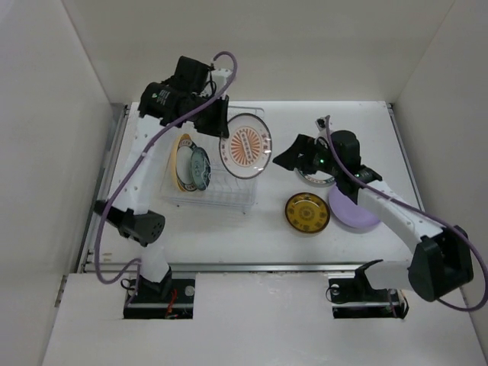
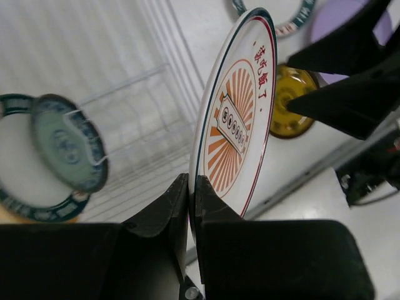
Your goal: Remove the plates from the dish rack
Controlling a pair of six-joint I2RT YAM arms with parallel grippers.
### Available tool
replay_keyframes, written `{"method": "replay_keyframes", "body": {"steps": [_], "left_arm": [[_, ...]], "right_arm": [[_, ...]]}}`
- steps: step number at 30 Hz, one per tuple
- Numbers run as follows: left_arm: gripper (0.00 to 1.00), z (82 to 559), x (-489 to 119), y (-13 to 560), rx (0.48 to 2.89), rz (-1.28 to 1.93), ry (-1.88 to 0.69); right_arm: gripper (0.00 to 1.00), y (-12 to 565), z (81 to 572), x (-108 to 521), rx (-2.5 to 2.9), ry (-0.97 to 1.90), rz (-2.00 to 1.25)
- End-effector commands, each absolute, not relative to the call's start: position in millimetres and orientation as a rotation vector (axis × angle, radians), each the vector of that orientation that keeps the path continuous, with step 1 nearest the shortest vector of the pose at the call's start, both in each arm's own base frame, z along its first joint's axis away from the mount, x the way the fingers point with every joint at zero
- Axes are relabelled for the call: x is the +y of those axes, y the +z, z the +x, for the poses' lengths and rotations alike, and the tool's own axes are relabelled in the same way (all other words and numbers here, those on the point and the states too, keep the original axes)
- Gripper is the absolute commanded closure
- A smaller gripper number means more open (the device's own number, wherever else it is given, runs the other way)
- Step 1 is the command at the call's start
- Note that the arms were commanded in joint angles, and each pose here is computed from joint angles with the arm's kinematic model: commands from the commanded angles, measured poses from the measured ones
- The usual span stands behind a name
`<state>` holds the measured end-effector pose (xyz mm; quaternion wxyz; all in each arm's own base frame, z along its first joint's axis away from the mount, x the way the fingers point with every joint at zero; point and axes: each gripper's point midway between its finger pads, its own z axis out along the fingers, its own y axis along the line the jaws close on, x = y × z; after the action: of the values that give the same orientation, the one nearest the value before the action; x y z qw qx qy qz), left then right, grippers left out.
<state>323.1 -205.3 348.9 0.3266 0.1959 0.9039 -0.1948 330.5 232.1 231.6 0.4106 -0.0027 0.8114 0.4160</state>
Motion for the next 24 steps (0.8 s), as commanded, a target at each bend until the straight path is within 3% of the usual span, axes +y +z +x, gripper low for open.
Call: {"method": "replay_keyframes", "body": {"steps": [1,5,7,8,9,10,11,12,15,18,19,20,23,24], "left_arm": [[1.00,303.2,-253.4,324.6,2.444,0.691,-0.900],[1.00,302.9,-258.2,315.1,2.467,0.727,-0.936],[1.00,299.7,-261.1,317.4,2.453,0.751,-0.972],[1.00,299.7,-261.1,317.4,2.453,0.751,-0.972],[1.00,299.7,-261.1,317.4,2.453,0.751,-0.972],[1.00,302.7,-258.4,315.3,2.460,0.741,-0.939],[1.00,307.1,-253.5,314.0,2.465,0.722,-0.915],[1.00,311.1,-249.0,312.8,2.470,0.704,-0.892],[1.00,316.0,-241.8,309.9,2.490,0.660,-0.887],[0.91,320.3,-239.1,302.4,2.515,0.644,-0.879],[0.84,321.9,-237.4,301.3,2.524,0.625,-0.860],[0.58,330.9,-230.9,296.7,2.533,0.602,-0.779],[0.02,347.6,-215.3,295.3,2.540,0.512,-0.614],[0.00,361.3,-198.0,299.7,2.513,0.460,-0.458]], "right_arm": [[0.09,293.4,326.5,269.9,1.817,1.228,-0.234],[0.09,281.0,328.7,280.7,1.833,1.198,-0.197],[0.16,277.6,331.0,282.2,1.840,1.203,-0.187],[0.25,273.4,333.7,283.6,1.847,1.202,-0.186],[0.60,269.5,332.9,285.7,1.862,1.218,-0.186],[0.78,269.8,332.6,286.0,1.866,1.226,-0.175],[0.92,269.7,336.2,284.1,1.866,1.213,-0.147],[1.00,271.4,335.4,281.4,1.858,1.203,-0.137],[1.00,284.6,336.0,275.2,1.796,1.196,-0.095],[1.00,298.3,336.6,269.7,1.748,1.194,-0.052],[1.00,311.5,334.5,266.3,1.709,1.199,-0.037],[1.00,312.9,333.4,263.2,1.704,1.198,-0.012],[1.00,325.0,339.7,240.2,1.677,1.130,0.138],[1.00,324.4,344.0,229.7,1.676,1.092,0.180]]}}
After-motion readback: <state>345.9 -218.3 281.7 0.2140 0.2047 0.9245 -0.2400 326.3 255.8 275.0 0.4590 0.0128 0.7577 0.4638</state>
